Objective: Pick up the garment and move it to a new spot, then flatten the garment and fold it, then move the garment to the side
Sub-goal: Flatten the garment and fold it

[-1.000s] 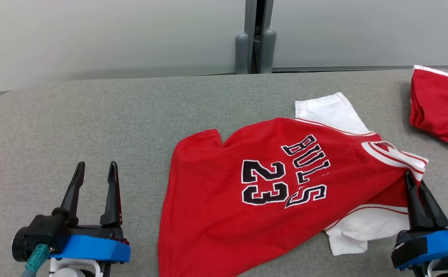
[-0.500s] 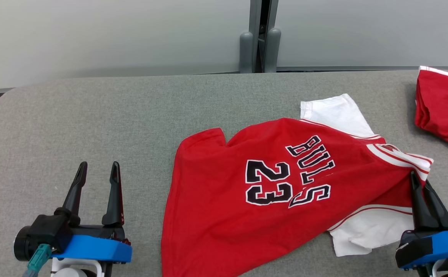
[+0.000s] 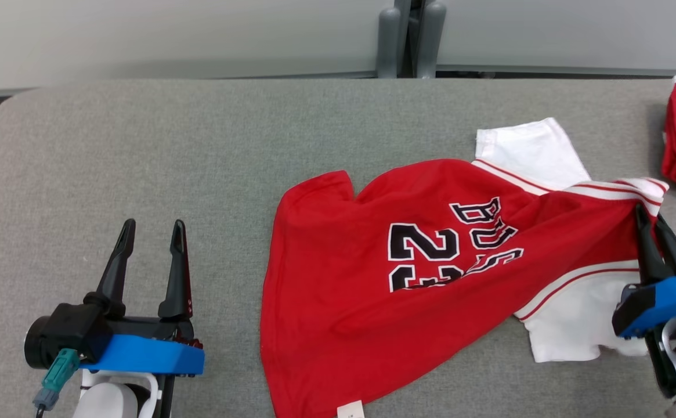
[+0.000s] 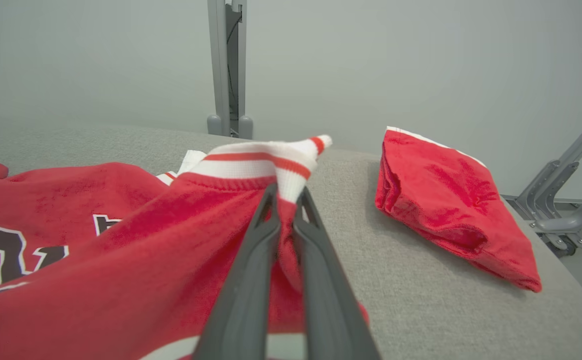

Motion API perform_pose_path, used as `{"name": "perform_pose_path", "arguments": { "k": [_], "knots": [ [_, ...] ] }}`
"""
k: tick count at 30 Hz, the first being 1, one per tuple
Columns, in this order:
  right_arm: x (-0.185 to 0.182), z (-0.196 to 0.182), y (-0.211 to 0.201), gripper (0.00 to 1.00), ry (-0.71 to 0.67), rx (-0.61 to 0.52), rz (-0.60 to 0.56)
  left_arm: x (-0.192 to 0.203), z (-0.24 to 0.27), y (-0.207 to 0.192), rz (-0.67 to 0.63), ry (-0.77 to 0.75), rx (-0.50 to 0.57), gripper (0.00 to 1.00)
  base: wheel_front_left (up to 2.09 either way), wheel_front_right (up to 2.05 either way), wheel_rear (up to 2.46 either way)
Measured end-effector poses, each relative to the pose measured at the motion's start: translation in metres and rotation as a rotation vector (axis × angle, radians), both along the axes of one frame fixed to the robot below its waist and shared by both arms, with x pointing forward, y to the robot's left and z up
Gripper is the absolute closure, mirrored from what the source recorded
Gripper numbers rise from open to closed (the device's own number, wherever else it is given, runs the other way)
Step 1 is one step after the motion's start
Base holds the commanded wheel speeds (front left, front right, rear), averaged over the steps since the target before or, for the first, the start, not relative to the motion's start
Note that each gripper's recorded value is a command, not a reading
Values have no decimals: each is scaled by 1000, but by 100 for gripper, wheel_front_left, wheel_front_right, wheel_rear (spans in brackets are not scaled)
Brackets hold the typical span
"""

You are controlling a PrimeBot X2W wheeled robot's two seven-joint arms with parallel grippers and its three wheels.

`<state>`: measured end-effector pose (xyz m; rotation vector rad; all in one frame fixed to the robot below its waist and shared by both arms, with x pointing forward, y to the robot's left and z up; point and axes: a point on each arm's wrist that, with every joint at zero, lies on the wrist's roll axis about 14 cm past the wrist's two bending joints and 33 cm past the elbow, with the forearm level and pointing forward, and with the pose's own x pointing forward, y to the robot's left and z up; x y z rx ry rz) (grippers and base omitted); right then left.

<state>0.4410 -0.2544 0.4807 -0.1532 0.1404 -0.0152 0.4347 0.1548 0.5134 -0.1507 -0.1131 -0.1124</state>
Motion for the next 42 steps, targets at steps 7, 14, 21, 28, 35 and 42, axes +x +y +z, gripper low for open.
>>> {"name": "perform_pose_path", "arguments": {
  "k": [7,14,21,28,35,42],
  "knots": [
    [36,-33,-1,100,88,-16,5,7,-13,7,17,30,3,0,0,0,0],
    [42,-46,-5,0,99,-4,-10,8,-13,9,22,31,4,0,0,0,0],
    [28,-9,-30,0,-53,-14,-72,-1,-7,5,14,18,1,0,0,0,0],
    [1,37,-17,0,-233,6,-72,-10,-2,-4,-11,8,1,0,0,0,0],
    [-31,49,17,0,-294,42,-29,-15,0,-4,-16,4,3,0,0,0,0],
    [-49,41,33,0,-272,55,-2,-19,-1,-5,-20,9,8,0,0,0,0]
  ]
}}
